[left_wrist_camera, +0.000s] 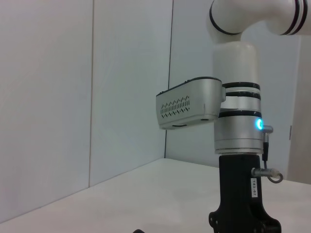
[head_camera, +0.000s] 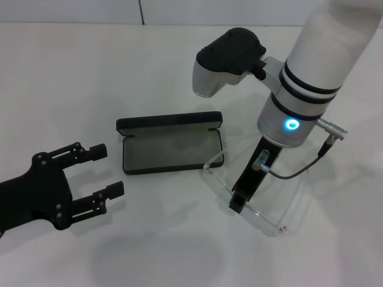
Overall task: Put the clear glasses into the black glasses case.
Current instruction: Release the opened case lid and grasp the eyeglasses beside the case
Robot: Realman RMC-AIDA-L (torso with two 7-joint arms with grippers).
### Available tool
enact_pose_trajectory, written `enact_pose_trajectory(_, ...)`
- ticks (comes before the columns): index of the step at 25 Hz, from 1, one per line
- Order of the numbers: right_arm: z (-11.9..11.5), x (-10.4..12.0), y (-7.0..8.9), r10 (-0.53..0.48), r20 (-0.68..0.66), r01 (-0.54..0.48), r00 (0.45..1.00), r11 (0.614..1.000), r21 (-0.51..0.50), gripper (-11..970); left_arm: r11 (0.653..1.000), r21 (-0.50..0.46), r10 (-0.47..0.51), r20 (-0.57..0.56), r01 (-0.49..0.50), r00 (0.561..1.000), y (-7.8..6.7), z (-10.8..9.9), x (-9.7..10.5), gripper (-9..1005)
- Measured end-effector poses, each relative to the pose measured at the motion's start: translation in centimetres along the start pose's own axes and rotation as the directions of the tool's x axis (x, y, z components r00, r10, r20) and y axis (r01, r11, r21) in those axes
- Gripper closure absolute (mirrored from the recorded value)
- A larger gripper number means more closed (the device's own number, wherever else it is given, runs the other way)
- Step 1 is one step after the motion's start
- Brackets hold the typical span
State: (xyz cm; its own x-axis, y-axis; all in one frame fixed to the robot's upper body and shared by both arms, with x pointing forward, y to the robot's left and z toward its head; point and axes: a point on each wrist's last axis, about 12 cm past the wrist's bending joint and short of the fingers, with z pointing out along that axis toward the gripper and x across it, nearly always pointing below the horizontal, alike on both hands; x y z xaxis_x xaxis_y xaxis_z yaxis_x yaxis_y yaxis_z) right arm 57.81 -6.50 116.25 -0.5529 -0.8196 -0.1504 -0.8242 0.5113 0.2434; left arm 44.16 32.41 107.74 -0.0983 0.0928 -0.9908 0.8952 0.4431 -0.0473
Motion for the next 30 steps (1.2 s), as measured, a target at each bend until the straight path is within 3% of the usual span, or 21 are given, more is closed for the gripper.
enact_pose_trajectory(6, 0.04, 0.04, -0.03, 0.001, 0.001, -0.001, 1.000, 1.000, 0.000, 614, 1.000, 0.004, -0.002, -0.007, 0.002, 1.000, -0.03, 0.10, 0.09, 288)
enact_pose_trajectory(21, 0.16, 0.32, -0.11, -0.015, 0.001, 0.015, 1.000, 1.000, -0.007, 677, 1.000, 0.007, -0.003, -0.012, 0.003, 1.000, -0.07, 0.24, 0.18, 288)
enact_pose_trajectory(30, 0.22, 0.41, -0.17, -0.014, -0.004, 0.014, 1.000, 1.000, -0.007, 778, 1.000, 0.008, -0.003, -0.011, 0.003, 1.000, -0.07, 0.29, 0.17, 288)
